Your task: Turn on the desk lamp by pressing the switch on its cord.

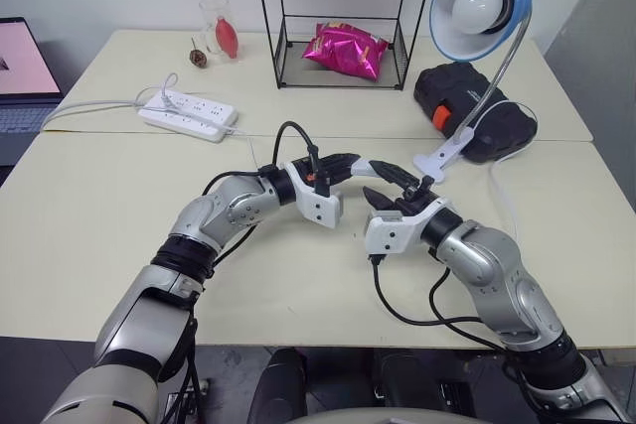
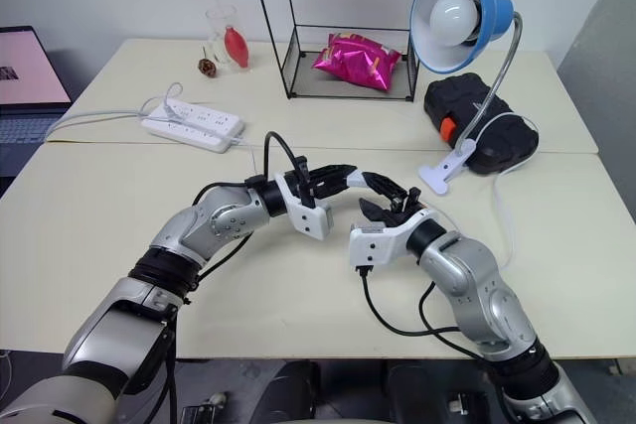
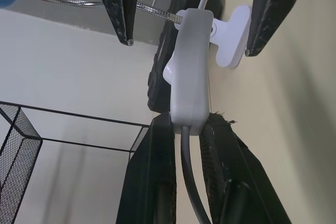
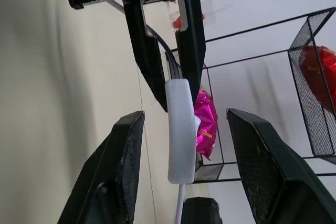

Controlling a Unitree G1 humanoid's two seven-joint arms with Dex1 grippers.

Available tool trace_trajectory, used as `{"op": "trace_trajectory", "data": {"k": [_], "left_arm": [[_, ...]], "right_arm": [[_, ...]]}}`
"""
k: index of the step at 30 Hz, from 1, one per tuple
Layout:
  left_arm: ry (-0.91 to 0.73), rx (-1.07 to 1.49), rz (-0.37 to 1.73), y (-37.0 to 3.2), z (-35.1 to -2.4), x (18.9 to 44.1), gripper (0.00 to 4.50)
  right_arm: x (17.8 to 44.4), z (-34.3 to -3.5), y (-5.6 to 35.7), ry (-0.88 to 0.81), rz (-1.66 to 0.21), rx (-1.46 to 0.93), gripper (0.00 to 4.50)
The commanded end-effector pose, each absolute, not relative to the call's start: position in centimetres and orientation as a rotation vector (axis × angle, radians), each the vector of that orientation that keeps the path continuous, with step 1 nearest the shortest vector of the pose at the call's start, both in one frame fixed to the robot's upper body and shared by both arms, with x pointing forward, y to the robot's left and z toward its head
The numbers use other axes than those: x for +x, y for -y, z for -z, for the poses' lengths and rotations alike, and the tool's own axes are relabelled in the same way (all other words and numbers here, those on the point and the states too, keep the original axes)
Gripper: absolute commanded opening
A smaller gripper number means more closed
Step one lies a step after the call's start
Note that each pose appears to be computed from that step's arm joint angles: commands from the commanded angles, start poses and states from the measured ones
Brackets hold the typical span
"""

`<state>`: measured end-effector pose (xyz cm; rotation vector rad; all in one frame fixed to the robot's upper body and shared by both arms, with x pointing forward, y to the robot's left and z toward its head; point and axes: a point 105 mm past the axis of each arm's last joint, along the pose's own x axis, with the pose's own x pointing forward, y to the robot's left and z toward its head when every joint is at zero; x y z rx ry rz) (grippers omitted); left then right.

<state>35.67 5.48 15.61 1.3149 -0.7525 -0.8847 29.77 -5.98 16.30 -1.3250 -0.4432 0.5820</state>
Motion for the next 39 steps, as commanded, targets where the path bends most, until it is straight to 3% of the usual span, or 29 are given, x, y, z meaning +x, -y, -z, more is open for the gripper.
{"op": "trace_trajectory", "data": {"k": [1,19,23,29,39], "left_arm": [[0.821,1.289,0.858,-4.9,-17.1,35.3,0.34],[0.822,1.294,0.861,-4.9,-17.1,35.2,0.34],[0.823,1.295,0.862,-4.9,-17.1,35.2,0.34],[0.823,1.296,0.861,-5.0,-17.0,35.1,0.34],[0.822,1.295,0.858,-5.0,-17.0,35.1,0.34]], "right_arm": [[30.3,-17.0,6.0,0.444,-0.556,-1.344,2.59],[31.3,-16.1,5.2,0.397,-0.573,-1.314,2.59],[31.4,-16.0,5.3,0.389,-0.574,-1.3,1.59],[31.5,-16.4,5.4,0.402,-0.559,-1.287,0.47],[31.3,-16.4,5.2,0.433,-0.568,-1.319,0.44]]}}
